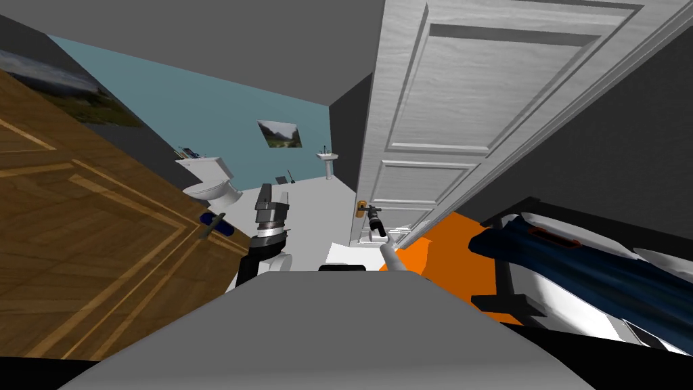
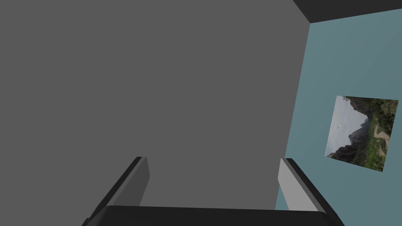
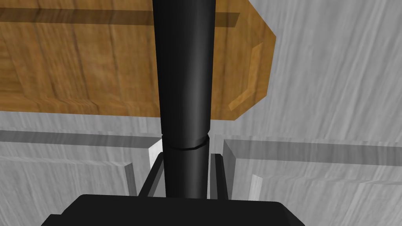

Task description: Push the door open

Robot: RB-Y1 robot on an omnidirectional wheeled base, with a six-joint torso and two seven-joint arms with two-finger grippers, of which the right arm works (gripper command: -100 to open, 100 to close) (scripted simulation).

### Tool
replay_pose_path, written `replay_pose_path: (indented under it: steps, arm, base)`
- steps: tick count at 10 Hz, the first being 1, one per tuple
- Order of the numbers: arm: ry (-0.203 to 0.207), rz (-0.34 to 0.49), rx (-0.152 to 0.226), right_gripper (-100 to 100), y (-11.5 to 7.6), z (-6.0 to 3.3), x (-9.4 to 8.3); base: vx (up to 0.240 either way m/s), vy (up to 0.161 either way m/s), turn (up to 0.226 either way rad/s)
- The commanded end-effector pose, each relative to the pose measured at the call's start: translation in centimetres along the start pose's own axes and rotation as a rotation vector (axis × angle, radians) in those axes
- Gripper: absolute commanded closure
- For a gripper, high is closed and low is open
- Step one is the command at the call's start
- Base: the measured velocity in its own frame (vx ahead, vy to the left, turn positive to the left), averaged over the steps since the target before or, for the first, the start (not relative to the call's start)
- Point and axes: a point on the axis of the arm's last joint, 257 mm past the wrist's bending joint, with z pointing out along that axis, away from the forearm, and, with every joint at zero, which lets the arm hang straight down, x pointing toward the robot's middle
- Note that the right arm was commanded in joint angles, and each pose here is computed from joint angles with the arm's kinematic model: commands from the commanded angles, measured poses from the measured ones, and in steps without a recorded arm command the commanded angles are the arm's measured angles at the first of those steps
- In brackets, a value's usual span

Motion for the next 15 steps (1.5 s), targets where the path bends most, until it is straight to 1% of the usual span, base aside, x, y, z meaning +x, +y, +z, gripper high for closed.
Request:
replay_pose_path:
  steps: [1,6,7,9,10,12,13,15]
  arm:
    - [-0.02,-0.009,-0.016,100,0.8,0.34,-1.4]
    - [-0.087,-0.02,-0.019,100,1.0,0.21,-5.5]
    - [-0.095,-0.02,-0.019,100,1.0,0.18,-5.9]
    - [-0.126,-0.021,-0.02,100,1.1,0.02,-7.6]
    - [-0.134,-0.021,-0.02,100,1.1,-0.02,-8.0]
    - [-0.165,-0.019,-0.02,100,1.1,-0.24,-9.7]
    - [-0.172,-0.018,-0.02,100,1.1,-0.3,-10.1]
    - [-0.202,-0.014,-0.021,100,1.1,-0.57,-11.5]
  base:
    - [0.189,0.067,-0.053]
    - [0.199,0.09,-0.056]
    - [0.156,0.083,-0.074]
    - [0.145,0.096,-0.075]
    - [0.163,0.088,-0.058]
    - [0.162,0.097,-0.069]
    - [0.149,0.097,-0.073]
    - [0.161,0.085,-0.075]
